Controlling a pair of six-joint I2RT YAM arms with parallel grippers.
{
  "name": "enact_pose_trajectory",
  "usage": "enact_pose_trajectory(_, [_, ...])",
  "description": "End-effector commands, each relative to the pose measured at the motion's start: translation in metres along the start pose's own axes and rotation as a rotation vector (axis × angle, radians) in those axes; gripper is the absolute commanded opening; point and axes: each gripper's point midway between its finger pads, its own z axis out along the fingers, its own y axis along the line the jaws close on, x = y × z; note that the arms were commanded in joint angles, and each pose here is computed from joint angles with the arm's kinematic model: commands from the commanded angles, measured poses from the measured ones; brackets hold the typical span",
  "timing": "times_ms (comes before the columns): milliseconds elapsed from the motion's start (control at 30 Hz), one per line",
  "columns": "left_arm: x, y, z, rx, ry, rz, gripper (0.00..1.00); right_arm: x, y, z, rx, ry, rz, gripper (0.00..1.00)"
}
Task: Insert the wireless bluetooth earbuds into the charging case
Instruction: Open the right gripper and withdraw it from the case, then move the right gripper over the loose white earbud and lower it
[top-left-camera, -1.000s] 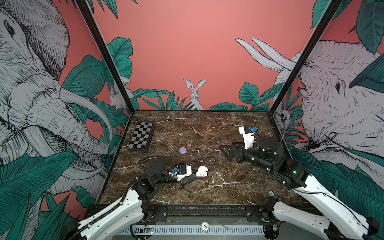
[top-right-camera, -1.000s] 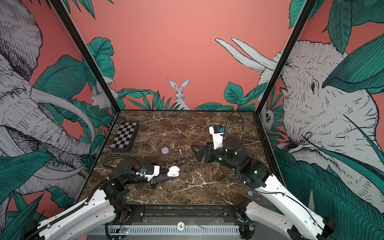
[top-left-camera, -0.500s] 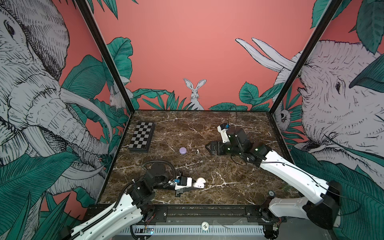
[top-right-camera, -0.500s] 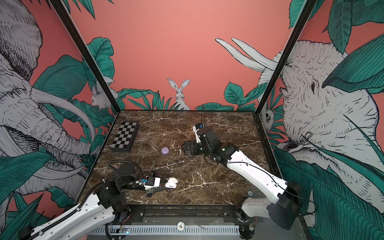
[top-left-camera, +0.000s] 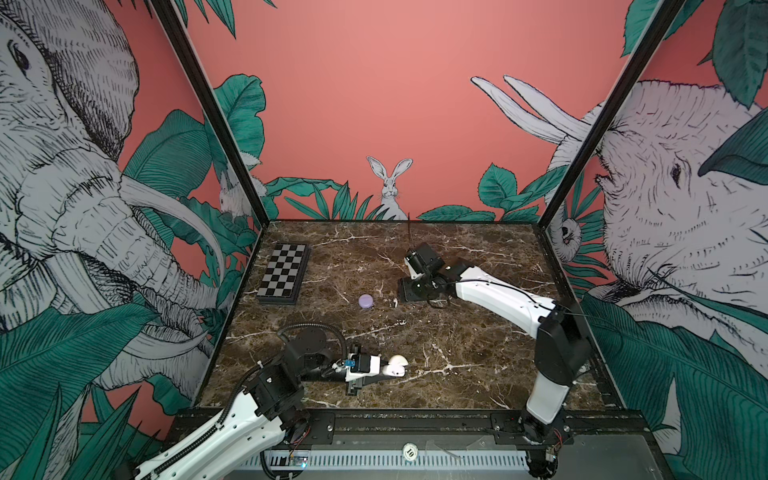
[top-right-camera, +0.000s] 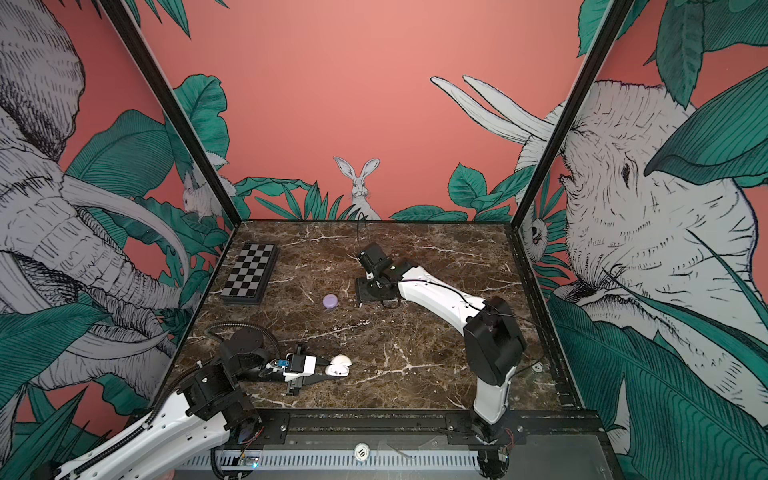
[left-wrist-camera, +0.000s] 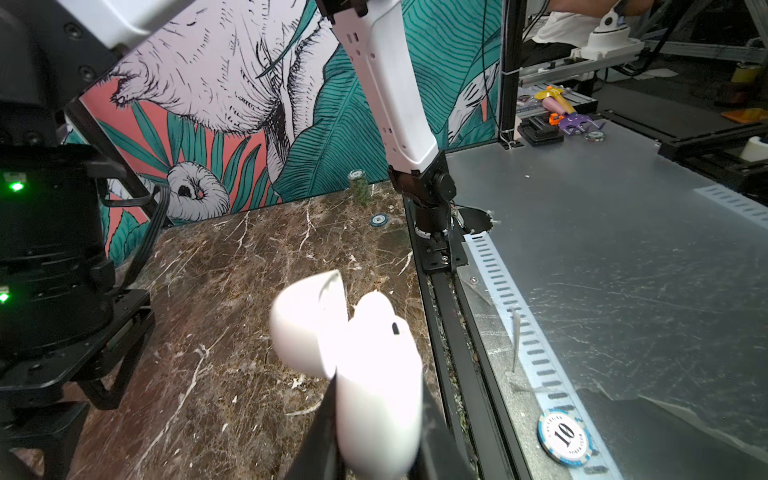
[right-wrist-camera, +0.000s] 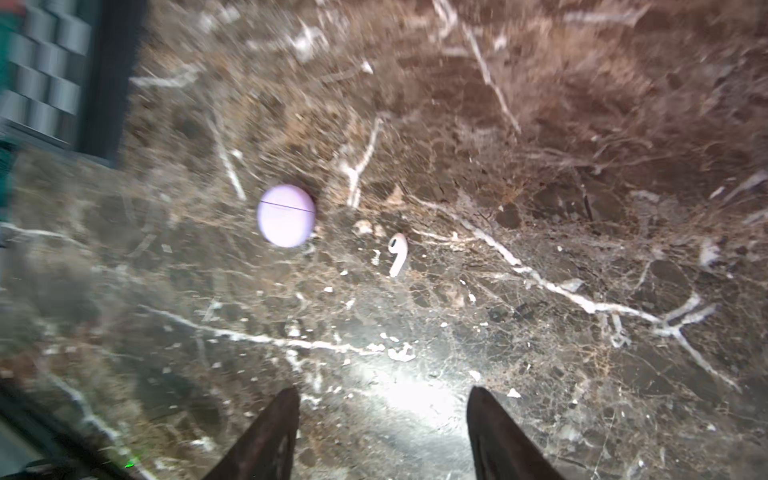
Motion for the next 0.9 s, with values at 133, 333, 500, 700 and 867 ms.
enact_pose_trajectory(133, [-0.005, 0.009, 0.006, -0.025, -0.037, -0.039, 0.00, -0.007, -0.004, 0.025, 0.068, 0.056, -0.021, 0.52])
enact_pose_trajectory(333, [-0.012, 0.025, 0.004, -0.107, -0.047, -0.059, 0.00, -0.011, -0.006, 0.044, 0.110, 0.095, -0.044, 0.48])
enact_pose_trajectory(500, [-0.013, 0.042, -0.003, -0.224, -0.039, -0.048, 0.00, -0.014, -0.007, 0.055, 0.120, 0.104, -0.054, 0.48])
enact_pose_trajectory(700, [-0.011, 0.053, -0.004, -0.279, -0.012, -0.056, 0.00, -0.012, -0.006, 0.070, 0.126, 0.149, -0.070, 0.46])
enact_pose_trajectory(867, [-0.011, 0.053, -0.005, -0.284, -0.010, -0.033, 0.00, -0.011, -0.007, 0.079, 0.138, 0.166, -0.070, 0.42])
